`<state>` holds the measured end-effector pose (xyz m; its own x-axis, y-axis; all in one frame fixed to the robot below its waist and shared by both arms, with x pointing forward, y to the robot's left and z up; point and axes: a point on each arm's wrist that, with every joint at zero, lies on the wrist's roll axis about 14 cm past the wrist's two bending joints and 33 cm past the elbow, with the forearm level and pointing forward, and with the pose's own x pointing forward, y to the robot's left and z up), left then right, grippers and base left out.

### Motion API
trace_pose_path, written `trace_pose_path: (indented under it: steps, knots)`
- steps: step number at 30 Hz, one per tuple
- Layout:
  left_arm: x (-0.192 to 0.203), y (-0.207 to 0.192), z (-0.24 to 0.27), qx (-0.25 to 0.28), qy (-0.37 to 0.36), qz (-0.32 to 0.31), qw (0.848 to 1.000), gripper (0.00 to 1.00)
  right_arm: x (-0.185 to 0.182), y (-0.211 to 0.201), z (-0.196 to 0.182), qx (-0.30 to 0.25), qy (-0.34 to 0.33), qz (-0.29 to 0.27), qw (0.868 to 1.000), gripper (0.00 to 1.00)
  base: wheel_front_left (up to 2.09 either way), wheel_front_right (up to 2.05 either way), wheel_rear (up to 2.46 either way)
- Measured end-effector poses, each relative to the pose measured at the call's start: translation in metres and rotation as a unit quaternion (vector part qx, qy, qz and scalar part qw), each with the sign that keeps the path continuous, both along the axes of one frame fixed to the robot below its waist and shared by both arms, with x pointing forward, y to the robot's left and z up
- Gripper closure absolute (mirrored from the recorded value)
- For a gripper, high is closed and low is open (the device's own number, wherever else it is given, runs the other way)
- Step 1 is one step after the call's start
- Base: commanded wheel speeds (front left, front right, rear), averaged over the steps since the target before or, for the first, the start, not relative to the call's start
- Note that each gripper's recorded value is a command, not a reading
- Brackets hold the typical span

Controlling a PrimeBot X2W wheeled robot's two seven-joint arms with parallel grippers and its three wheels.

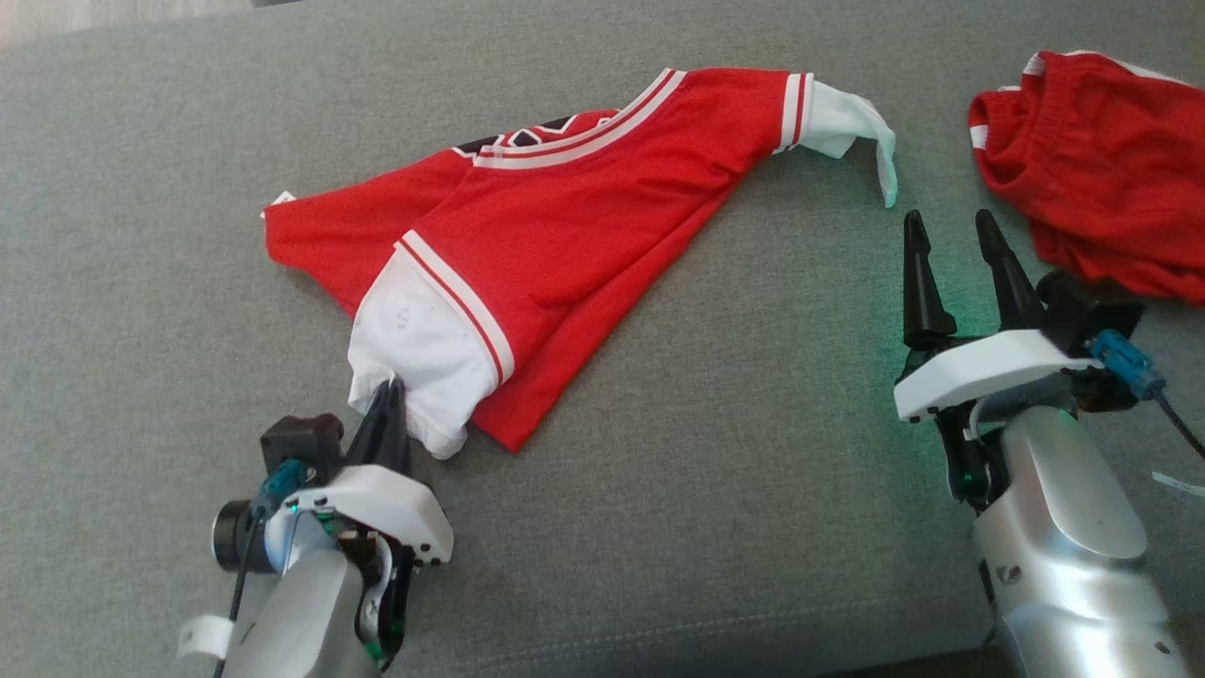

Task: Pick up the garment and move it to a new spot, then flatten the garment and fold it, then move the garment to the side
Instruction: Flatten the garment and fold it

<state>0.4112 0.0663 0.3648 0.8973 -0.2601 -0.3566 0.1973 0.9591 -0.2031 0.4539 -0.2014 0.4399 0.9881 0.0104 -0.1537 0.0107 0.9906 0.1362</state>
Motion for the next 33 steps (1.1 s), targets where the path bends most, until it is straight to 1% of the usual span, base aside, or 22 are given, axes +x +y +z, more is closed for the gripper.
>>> trace_pose_path:
  steps: [7,10,13,15,17,22,25,27,28,32,33]
  knots:
    - [0.007,0.001,0.011,0.013,-0.021,-0.006,1.000,1.00,0.001,0.001,0.010,0.000,-0.014,0.001,1.000,0.00,0.00,0.00,0.00]
    - [0.021,0.002,0.031,0.013,-0.059,-0.005,0.998,1.00,0.003,0.002,0.014,0.000,-0.021,0.004,1.000,0.00,0.00,0.00,0.00]
    - [0.046,0.003,0.065,0.013,-0.117,-0.013,0.993,1.00,0.002,0.005,0.015,0.008,-0.023,0.006,1.000,0.00,0.00,0.00,0.00]
    - [0.067,0.002,0.092,0.024,-0.163,-0.031,0.986,1.00,0.000,0.006,0.014,0.013,-0.023,0.006,1.000,0.00,0.00,0.00,0.00]
    - [0.089,0.000,0.121,0.043,-0.210,-0.053,0.975,1.00,-0.006,0.006,0.009,0.018,-0.015,0.005,1.000,0.00,0.00,0.00,0.00]
    - [0.141,-0.008,0.188,0.092,-0.306,-0.093,0.943,1.00,-0.014,0.004,0.001,0.028,-0.004,0.000,1.000,0.00,0.00,0.00,0.00]
    - [0.164,-0.021,0.217,0.112,-0.342,-0.115,0.926,1.00,-0.017,-0.001,-0.001,0.034,-0.001,-0.008,0.999,0.00,0.00,0.00,0.00]
    - [0.178,-0.029,0.228,0.126,-0.357,-0.127,0.917,1.00,-0.019,-0.003,-0.003,0.037,0.001,-0.011,0.999,0.00,0.00,0.00,0.00]
    - [0.192,-0.034,0.232,0.141,-0.361,-0.133,0.912,1.00,-0.021,-0.005,-0.005,0.040,0.003,-0.013,0.999,0.00,0.00,0.00,0.00]
    - [0.219,-0.033,0.232,0.164,-0.363,-0.126,0.909,1.00,-0.022,-0.011,-0.004,0.043,0.002,-0.020,0.999,0.00,0.00,0.00,0.00]
    - [0.224,-0.033,0.231,0.166,-0.361,-0.122,0.910,0.51,-0.022,-0.013,-0.003,0.043,0.001,-0.022,0.999,0.00,0.00,0.00,0.00]
